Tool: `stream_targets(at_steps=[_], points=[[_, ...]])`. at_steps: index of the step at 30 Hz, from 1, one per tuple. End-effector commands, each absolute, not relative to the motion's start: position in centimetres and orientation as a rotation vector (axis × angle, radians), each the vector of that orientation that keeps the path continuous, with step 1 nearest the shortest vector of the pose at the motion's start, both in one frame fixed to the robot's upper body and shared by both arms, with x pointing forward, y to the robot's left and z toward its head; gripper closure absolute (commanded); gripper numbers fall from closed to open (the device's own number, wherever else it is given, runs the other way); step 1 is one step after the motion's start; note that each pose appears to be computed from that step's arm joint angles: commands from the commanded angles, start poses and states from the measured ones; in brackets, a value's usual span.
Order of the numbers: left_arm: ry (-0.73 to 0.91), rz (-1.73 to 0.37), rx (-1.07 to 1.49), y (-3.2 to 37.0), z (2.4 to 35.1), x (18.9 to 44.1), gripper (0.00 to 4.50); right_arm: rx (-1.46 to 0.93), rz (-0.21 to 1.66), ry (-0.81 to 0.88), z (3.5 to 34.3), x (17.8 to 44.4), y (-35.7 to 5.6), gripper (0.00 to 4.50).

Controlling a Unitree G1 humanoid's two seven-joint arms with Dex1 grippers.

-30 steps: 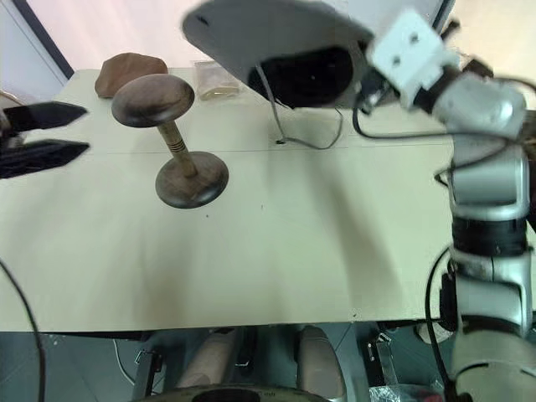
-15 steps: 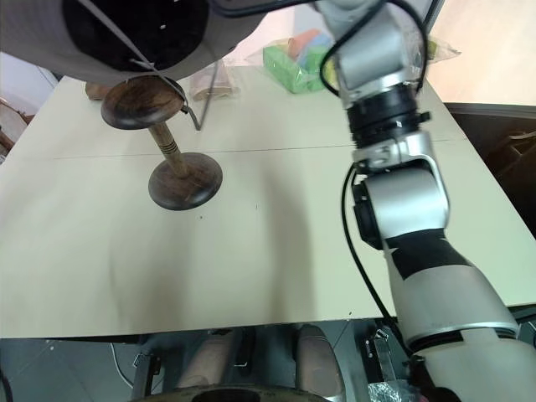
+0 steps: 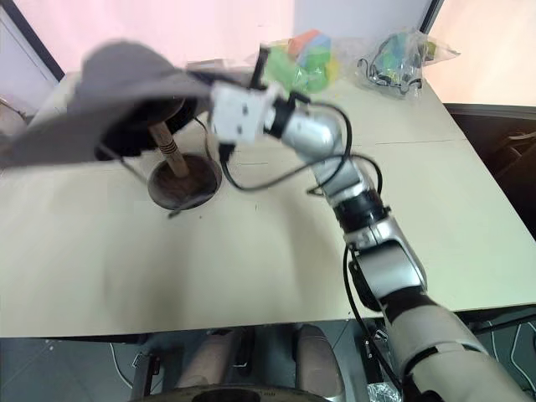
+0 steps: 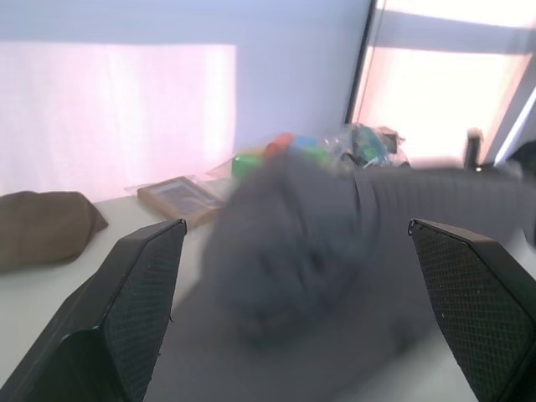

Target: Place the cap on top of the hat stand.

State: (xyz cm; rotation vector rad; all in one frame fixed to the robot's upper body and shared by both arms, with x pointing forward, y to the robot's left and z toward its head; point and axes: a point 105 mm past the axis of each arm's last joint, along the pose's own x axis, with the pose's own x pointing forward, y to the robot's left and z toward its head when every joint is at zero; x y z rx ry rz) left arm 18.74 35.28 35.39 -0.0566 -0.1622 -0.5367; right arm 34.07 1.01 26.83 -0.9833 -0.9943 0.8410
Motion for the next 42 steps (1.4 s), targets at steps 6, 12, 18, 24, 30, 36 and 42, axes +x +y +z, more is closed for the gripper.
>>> stream_targets(at_steps=[6, 12, 18, 24, 30, 36, 42], points=[[-0.131, -0.566, 0.023, 34.3, 36.2, 19.5, 0.0, -0.944, 0.637, -1.108, 23.7, 33.6, 1.2, 4.47], [-0.107, -0.597, 0.033, 33.8, 35.9, 20.3, 0.0, -0.905, 0.535, -1.032, 19.8, 34.8, 0.4, 4.47], [-0.071, -0.624, 0.04, 33.4, 35.6, 20.8, 0.0, -1.046, 0.52, -1.146, 17.0, 33.2, 1.1, 4.47], [-0.013, -0.633, 0.055, 33.3, 34.5, 20.9, 0.0, -1.242, 0.588, -1.231, 14.5, 32.5, 1.9, 4.47], [0.061, -0.639, 0.095, 33.2, 32.9, 20.9, 0.0, -1.276, 0.587, -1.211, 14.6, 33.6, 1.3, 4.47], [0.154, -0.622, 0.186, 33.7, 31.2, 20.6, 0.0, -1.289, 0.648, -1.214, 15.6, 33.9, 1.6, 4.47], [0.153, -0.62, 0.196, 33.8, 30.9, 20.2, 0.0, -1.264, 0.748, -1.172, 16.4, 33.7, 1.4, 3.68]])
